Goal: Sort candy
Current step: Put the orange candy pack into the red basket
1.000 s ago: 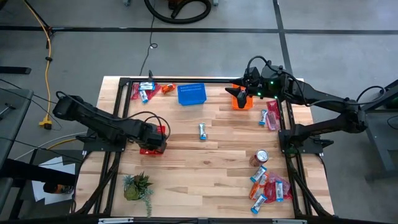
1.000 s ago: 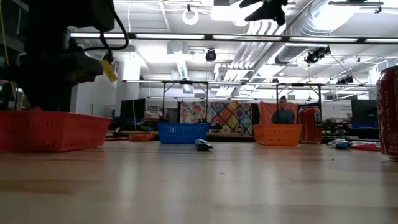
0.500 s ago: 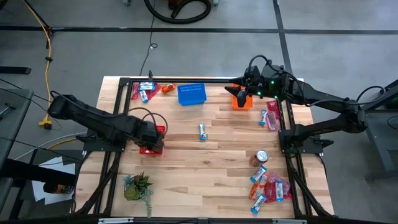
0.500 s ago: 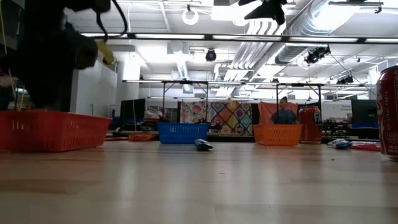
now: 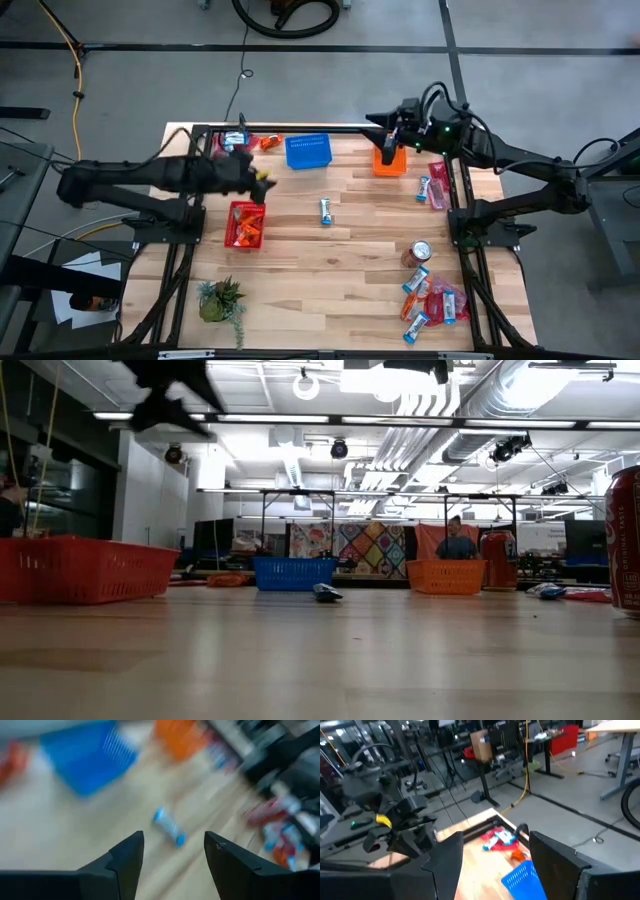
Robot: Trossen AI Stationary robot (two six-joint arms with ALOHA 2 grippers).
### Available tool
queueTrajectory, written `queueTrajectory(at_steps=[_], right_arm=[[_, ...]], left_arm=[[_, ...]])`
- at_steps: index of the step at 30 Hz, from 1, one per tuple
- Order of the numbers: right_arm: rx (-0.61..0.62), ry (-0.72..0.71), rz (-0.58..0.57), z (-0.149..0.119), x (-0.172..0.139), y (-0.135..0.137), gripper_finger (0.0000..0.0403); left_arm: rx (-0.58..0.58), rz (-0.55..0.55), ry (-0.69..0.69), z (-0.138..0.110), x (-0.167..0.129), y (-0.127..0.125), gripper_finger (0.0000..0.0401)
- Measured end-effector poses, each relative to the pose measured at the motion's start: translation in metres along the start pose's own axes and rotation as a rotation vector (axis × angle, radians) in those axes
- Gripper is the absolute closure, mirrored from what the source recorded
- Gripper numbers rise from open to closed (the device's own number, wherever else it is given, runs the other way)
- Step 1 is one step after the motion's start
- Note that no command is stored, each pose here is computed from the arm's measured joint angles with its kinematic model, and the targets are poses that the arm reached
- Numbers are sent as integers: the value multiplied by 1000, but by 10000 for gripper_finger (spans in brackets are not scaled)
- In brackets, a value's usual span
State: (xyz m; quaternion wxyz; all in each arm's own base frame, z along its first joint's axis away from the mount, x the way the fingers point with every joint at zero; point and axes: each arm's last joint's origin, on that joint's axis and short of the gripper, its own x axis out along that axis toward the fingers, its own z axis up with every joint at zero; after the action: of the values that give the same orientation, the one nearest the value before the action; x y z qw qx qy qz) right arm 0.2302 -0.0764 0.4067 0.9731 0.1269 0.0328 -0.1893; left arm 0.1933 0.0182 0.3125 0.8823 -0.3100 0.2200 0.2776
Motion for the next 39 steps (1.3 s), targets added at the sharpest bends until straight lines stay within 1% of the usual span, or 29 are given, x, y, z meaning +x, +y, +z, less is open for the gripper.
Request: queueTrajectory(at_steps=[2,6,9,14,18,20,26,29,31,33,37,39], right_arm=[[11,-18,5,2,0,0,181],[22,-49,13,5,0,1,181],[39,-50,13,5,-2,1,181],[51,-20,-16,5,-12,0,181],[134,63,-61,-2,-19,-3,181],[183,126,-54,-8,-20,-3,181],[305,323,63,-24,-23,7,181],[424,461,156,-33,-27,18,181],[523,592,236,-41,-33,31,181],[615,716,275,-49,-40,46,181],[763,924,276,-64,-59,80,181],[822,1036,233,-75,-71,99,181]], left_arm=[[51,-57,-110,17,2,0,206],[104,-93,-241,44,8,10,206],[115,-83,-278,57,10,22,206],[123,-37,-283,66,11,39,206],[109,-13,-294,70,10,47,206],[120,-3,-298,72,10,50,206],[152,23,-307,75,10,55,206],[158,32,-310,76,10,56,206],[164,36,-311,76,10,57,206],[175,42,-313,76,10,58,206],[173,49,-318,77,9,59,206],[169,48,-318,77,9,59,206]])
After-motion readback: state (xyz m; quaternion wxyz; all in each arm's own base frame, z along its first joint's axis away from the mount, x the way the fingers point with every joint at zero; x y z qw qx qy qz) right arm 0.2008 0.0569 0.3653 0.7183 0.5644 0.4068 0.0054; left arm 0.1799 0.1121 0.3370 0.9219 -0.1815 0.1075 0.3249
